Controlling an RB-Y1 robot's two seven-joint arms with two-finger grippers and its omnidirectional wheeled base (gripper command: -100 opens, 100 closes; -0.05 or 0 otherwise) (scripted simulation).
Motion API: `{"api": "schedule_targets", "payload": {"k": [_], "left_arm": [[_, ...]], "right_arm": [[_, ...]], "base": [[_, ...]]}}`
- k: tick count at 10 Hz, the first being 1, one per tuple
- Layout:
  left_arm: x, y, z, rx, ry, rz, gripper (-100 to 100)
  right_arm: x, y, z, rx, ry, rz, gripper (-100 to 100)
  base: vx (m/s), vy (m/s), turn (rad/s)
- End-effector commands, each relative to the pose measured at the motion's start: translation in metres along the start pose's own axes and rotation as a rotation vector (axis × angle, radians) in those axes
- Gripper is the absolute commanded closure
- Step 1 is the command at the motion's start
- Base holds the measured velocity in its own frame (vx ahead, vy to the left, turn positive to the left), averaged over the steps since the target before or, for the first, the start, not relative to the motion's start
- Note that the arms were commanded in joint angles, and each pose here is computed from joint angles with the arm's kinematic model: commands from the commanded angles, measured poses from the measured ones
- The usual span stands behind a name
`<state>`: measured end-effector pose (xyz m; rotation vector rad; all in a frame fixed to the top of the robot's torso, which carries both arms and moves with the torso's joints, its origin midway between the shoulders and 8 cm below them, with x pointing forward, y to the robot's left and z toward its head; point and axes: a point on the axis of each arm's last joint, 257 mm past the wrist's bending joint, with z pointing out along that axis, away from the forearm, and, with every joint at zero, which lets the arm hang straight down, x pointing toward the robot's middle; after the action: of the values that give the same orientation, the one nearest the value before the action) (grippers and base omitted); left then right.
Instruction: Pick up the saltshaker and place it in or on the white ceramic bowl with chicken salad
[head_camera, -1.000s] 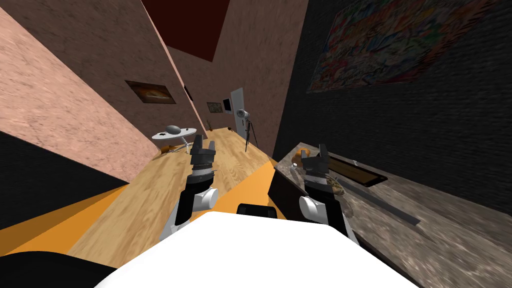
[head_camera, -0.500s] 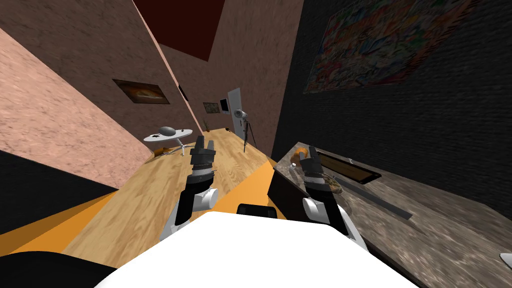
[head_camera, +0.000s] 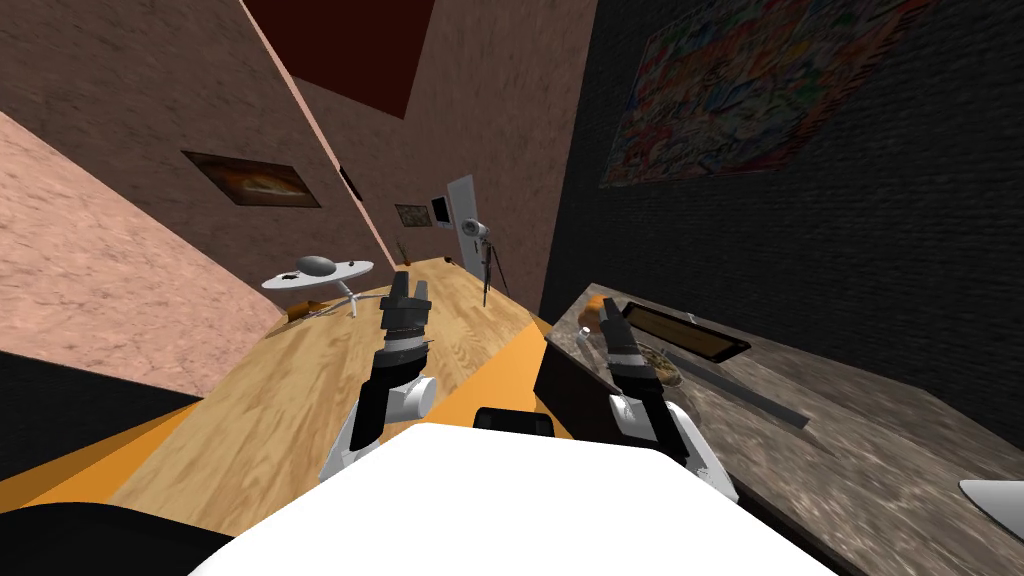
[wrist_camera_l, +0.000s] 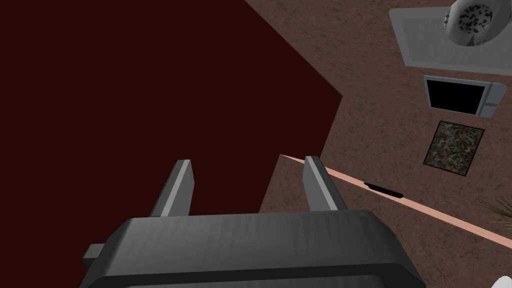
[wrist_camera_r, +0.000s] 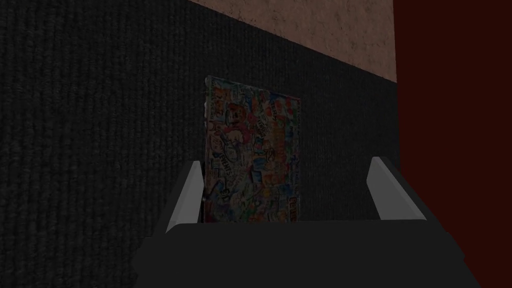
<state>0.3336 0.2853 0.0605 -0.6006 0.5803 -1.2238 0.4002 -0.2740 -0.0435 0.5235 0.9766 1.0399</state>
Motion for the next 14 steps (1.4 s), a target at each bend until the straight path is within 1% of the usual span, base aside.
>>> {"api": "schedule_targets", "payload": {"k": [1,4,5,11,12,14], "left_arm": [[0.0,0.0,0.0,0.0,0.0,0.0,0],[0.0,0.0,0.0,0.0,0.0,0.0,0],[0.0,0.0,0.0,0.0,0.0,0.0,0],[0.0,0.0,0.0,0.0,0.0,0.0,0],[0.0,0.0,0.0,0.0,0.0,0.0,0],[0.0,0.0,0.0,0.0,0.0,0.0,0]], "right_arm": [[0.003,-0.01,-0.001,0.013,0.019,-0.081,-100],[0.006,-0.037,-0.004,0.043,0.062,-0.259,-100],[0.006,-0.037,-0.004,0.043,0.062,-0.267,-100],[0.009,-0.088,-0.012,0.094,0.146,-0.593,-100],[0.009,-0.088,-0.012,0.094,0.147,-0.599,-100],[0.01,-0.105,-0.016,0.11,0.174,-0.699,-100]], "base": [[0.022,0.004,-0.064],[0.036,0.021,-0.119],[0.033,0.018,-0.027],[0.028,0.029,-0.097],[0.018,0.025,-0.04],[0.018,0.022,-0.072]]}}
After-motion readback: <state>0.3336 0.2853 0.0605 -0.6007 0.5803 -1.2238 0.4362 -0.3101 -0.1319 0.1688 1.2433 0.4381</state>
